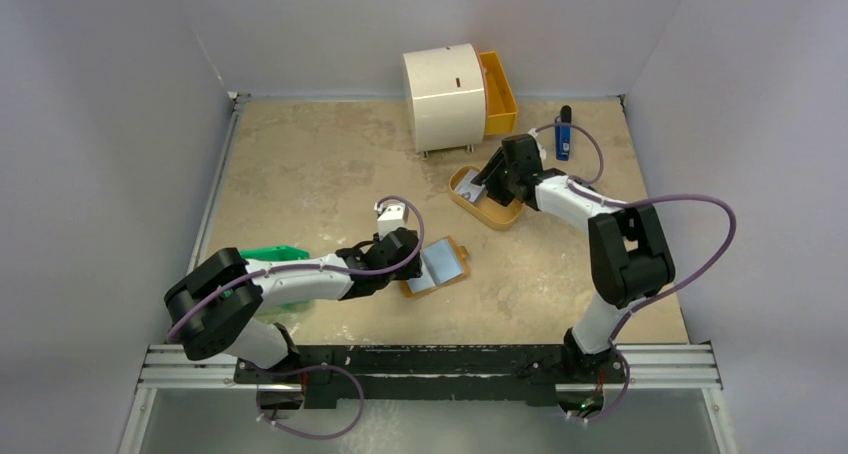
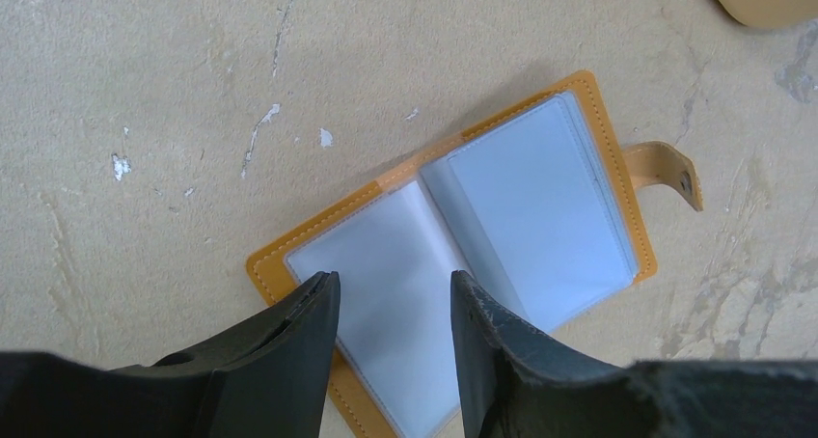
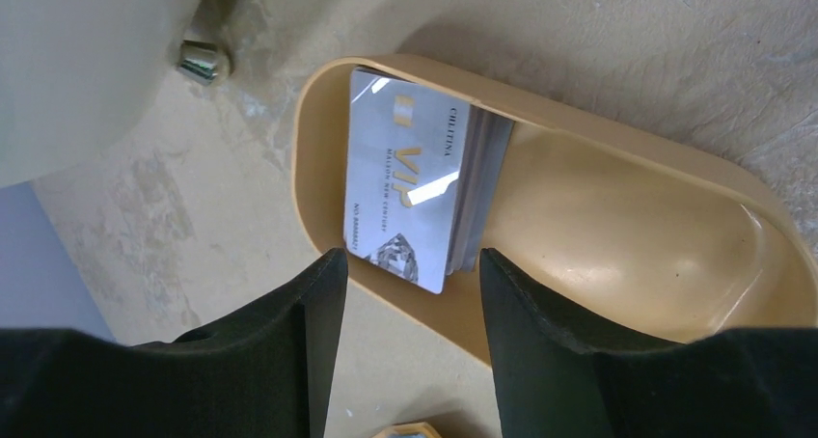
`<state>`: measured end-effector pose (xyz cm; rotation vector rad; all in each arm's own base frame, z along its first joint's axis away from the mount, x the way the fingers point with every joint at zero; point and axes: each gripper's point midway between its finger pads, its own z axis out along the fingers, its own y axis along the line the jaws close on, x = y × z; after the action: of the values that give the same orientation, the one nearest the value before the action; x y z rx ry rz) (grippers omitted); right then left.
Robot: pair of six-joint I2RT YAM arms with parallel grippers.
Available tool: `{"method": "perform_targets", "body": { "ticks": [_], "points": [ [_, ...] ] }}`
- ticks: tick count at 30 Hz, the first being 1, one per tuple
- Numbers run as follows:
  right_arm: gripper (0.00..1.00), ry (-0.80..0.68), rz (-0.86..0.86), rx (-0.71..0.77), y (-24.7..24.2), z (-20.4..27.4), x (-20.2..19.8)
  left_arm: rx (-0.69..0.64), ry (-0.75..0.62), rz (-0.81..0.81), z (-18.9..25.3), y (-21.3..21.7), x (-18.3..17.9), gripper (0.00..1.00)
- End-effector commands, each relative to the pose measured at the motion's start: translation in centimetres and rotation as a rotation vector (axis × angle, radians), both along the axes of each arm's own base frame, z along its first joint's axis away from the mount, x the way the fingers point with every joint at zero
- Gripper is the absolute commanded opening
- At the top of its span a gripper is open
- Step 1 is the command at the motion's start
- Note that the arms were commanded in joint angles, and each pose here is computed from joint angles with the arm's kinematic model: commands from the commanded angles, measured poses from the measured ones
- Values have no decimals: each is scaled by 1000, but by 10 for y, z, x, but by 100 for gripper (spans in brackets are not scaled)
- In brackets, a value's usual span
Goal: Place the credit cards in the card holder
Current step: Pick up the credit card from the storage box.
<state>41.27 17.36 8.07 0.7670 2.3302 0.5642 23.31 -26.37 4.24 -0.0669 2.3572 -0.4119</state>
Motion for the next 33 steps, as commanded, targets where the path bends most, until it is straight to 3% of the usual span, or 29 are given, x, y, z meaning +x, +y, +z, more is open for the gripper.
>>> {"method": "perform_targets", "body": {
  "ticks": [1, 8, 23, 33],
  "points": [
    [56, -25, -29, 46, 5, 12, 14, -83, -38, 8, 26, -15, 8, 45],
    [53, 12, -25, 45, 7, -7, 14, -77, -36, 9, 26, -15, 8, 45],
    [32, 43, -36, 37, -1, -32, -1, -58, -31, 14, 23, -9, 6, 45],
    [25, 26, -42, 32, -8, -27, -7, -58, -33, 16, 24, -9, 7, 44]
  ]
}}
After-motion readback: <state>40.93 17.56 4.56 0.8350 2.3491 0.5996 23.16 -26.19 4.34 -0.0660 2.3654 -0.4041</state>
